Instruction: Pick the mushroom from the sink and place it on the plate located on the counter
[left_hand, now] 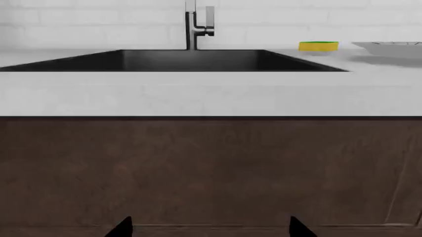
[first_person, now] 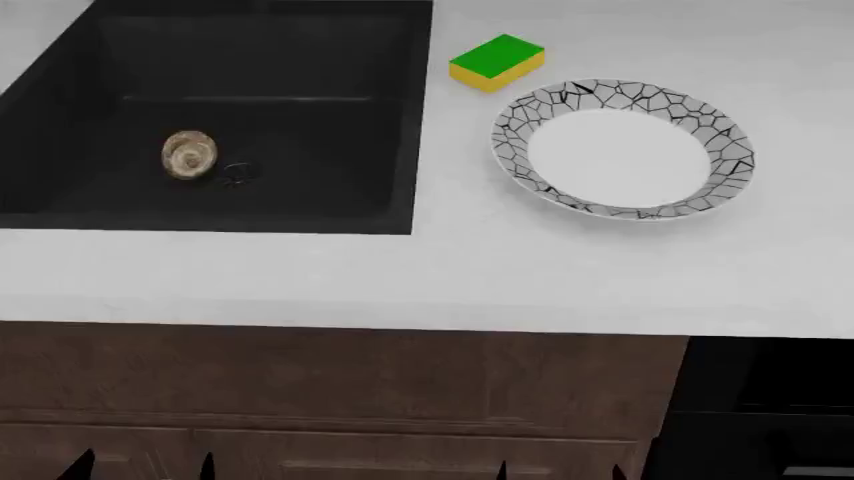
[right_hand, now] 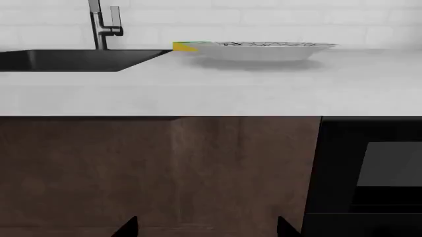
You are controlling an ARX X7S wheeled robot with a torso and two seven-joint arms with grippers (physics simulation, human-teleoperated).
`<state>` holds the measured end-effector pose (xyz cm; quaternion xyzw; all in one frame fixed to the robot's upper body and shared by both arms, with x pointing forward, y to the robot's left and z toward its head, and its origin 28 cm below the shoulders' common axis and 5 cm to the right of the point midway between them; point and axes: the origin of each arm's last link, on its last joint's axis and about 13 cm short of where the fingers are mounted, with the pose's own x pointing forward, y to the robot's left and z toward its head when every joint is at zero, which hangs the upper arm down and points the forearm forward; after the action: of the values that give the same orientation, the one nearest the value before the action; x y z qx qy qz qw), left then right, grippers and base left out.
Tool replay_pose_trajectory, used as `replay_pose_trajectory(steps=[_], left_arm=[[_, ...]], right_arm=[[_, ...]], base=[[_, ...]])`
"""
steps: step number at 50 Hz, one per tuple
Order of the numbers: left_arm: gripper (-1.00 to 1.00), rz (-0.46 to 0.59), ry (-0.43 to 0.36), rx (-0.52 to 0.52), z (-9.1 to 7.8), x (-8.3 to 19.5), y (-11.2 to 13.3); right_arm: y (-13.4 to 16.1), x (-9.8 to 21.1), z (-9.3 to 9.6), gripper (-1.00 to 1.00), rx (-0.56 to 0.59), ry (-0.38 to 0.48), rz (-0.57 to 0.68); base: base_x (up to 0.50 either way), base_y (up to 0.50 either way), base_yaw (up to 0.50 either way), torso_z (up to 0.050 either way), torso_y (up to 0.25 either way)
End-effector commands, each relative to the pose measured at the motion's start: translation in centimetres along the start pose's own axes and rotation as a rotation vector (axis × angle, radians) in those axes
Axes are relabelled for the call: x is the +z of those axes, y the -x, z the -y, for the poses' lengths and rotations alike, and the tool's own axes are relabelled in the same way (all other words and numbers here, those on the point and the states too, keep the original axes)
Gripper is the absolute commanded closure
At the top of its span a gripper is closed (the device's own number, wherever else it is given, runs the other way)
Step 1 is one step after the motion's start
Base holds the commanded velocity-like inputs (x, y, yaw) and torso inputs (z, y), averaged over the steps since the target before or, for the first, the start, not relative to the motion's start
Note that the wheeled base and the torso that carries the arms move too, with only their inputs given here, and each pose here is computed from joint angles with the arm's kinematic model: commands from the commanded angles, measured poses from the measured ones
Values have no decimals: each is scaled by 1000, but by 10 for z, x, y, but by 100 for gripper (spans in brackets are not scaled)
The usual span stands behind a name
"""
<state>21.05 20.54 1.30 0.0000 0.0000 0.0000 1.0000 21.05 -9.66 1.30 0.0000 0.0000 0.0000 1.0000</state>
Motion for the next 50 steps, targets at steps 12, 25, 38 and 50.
replay_pose_trajectory(steps=[12, 25, 38, 50], left_arm=[[-100, 10, -15, -19, 0, 3, 1], [-100, -8, 15, -40, -1, 2, 3], [-100, 1, 1, -49, -1, 4, 2], [-100, 1, 1, -55, 0, 7, 3]], right_arm=[[-2, 0, -2, -100, 15, -2, -13], [-1, -1, -4, -100, 20, -1, -21], [-2, -3, -4, -100, 16, -5, -27], [-2, -2, -4, -100, 19, -5, -29]], base=[[0, 0, 0, 0, 0], [0, 0, 0, 40, 0], [0, 0, 0, 50, 0], [0, 0, 0, 50, 0]])
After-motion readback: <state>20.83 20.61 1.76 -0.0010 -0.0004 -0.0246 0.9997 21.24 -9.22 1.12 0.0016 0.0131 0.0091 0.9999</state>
